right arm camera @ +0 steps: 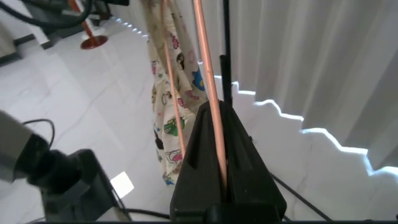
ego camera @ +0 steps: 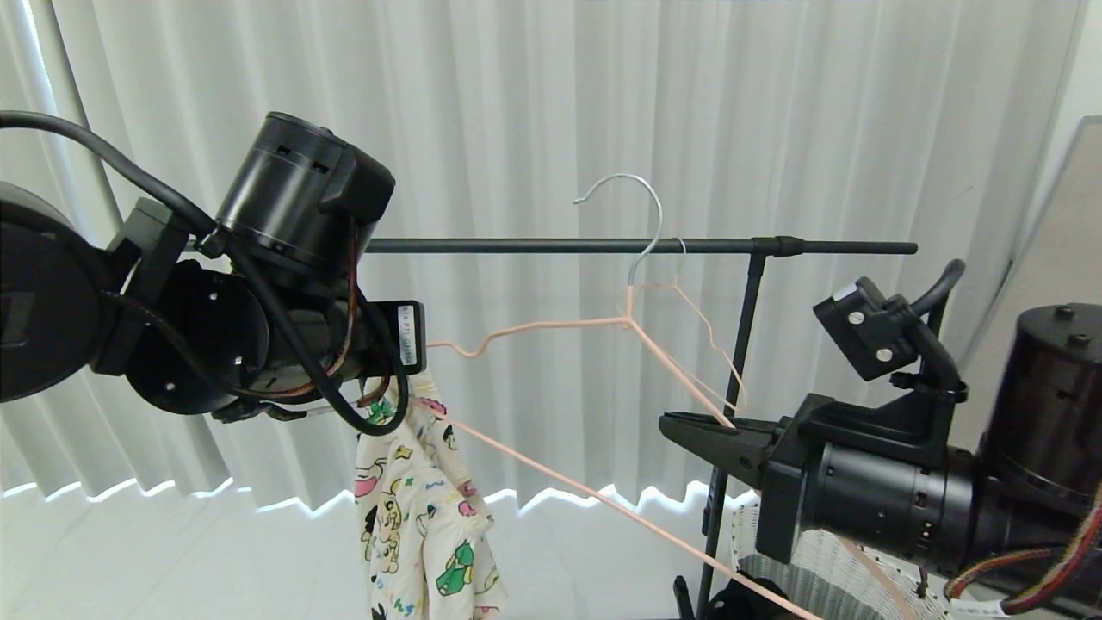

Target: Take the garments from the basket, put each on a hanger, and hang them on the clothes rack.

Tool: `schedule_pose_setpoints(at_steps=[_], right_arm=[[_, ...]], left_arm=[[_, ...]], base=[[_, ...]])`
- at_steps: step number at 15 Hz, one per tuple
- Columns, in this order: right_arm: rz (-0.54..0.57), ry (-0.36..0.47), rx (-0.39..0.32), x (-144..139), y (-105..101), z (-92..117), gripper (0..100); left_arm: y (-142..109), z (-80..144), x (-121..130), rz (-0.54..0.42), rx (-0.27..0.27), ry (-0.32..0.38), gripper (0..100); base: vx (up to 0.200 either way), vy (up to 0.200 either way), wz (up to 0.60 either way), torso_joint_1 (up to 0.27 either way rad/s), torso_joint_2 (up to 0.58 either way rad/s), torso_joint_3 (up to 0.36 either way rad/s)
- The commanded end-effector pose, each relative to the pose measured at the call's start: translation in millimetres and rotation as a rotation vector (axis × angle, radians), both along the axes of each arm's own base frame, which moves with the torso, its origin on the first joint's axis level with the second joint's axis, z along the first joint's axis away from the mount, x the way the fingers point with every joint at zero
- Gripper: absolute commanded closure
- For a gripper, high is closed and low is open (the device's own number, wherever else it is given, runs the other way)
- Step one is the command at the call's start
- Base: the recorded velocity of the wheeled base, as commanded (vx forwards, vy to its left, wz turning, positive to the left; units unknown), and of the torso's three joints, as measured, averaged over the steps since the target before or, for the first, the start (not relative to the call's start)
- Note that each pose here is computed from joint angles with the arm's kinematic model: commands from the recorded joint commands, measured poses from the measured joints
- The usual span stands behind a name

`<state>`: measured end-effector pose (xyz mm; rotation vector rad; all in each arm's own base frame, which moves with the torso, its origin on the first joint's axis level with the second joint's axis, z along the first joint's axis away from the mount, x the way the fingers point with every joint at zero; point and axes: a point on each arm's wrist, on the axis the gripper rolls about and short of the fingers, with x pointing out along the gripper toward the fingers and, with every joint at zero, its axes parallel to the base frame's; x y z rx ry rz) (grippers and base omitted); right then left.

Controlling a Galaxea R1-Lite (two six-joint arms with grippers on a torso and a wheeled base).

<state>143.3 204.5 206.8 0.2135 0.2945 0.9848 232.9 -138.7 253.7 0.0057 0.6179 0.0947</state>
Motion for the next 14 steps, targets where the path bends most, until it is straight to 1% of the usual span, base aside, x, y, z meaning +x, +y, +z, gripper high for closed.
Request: schedule_pose_setpoints(at_steps=[1, 2, 3, 5, 9, 11, 14], right_arm=[[-0.024, 0.014, -0.023, 8, 10, -8, 100], [-0.036, 0.013, -0.025, 8, 10, -8, 100], [-0.041, 0.011, -0.023, 8, 10, -8, 100], [-0.041, 0.001, -0.008, 9, 12, -3, 100], [-0.036, 0.006, -0.017, 16, 25, -5, 100], [-0.032, 0.002, -0.012, 20, 35, -8, 100], [-0.043, 0.001, -0.006, 19, 47, -12, 100]], left_arm=[[2, -4, 6, 0.044, 0.029, -0.003, 100], [3, -6, 9, 0.069, 0.049, -0.003, 100], [4, -6, 10, 0.08, 0.053, -0.007, 100], [2, -3, 9, 0.071, 0.048, -0.015, 100], [-13, 9, 3, 0.024, 0.011, -0.057, 100], [-20, 17, -1, -0.002, -0.01, -0.08, 100], [-26, 22, -5, -0.03, -0.025, -0.096, 100]], base=[[0.0, 0.0, 0.0, 0.0, 0.0, 0.0], [0.0, 0.0, 0.0, 0.0, 0.0, 0.0], [0.0, 0.0, 0.0, 0.0, 0.0, 0.0], [0.0, 0.0, 0.0, 0.0, 0.0, 0.0], [0.0, 0.0, 0.0, 0.0, 0.0, 0.0], [0.0, 0.0, 0.0, 0.0, 0.0, 0.0], [0.0, 0.0, 0.0, 0.0, 0.0, 0.0]])
